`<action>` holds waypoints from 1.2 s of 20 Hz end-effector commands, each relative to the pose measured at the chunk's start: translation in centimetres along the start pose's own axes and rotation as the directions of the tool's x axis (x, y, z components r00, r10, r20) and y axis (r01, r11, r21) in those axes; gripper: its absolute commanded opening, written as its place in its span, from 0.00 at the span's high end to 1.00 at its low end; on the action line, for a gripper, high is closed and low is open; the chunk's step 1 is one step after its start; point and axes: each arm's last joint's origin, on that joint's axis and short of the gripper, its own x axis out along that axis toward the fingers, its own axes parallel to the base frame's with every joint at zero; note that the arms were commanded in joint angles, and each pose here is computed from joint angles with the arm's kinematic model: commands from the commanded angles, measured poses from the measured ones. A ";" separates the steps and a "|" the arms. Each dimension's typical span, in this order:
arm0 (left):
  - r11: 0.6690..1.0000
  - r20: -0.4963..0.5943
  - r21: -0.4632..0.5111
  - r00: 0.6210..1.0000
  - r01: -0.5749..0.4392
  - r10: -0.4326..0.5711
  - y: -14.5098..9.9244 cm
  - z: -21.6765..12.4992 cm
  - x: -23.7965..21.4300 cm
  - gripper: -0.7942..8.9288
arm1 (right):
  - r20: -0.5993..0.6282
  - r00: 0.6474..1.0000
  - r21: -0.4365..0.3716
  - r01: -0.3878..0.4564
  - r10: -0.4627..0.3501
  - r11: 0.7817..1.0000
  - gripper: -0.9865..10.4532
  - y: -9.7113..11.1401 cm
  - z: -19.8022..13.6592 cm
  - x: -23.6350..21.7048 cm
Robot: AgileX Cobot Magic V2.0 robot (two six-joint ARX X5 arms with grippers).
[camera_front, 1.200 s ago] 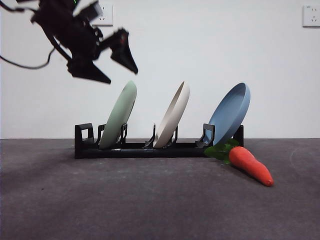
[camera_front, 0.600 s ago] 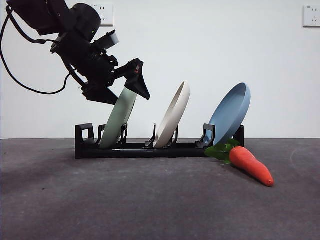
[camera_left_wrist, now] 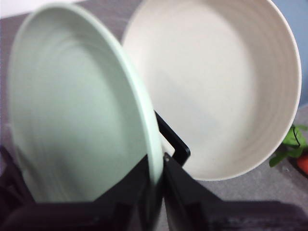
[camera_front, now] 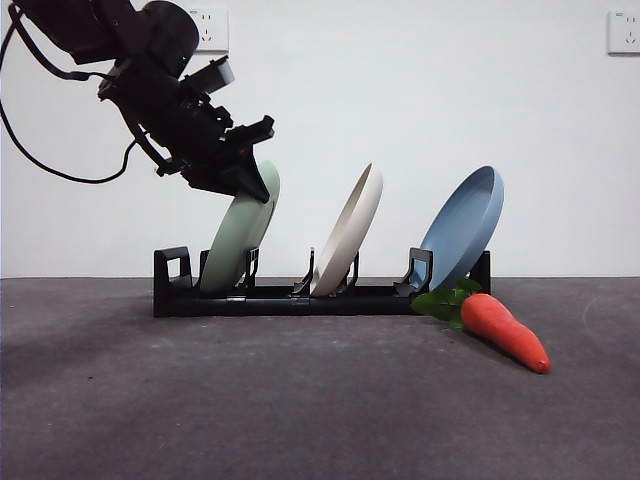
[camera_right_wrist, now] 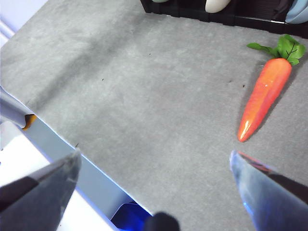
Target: Take the green plate from the plate rack,put the plate on the table,take the carrot from the table,put the carrot in the plate
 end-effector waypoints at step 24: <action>0.911 -0.129 0.413 0.991 0.013 0.045 -14.5 3.1 -15.5 0.92 | 0.000 1.000 0.004 -0.002 0.002 1.000 0.36 0.0 0.1 0.0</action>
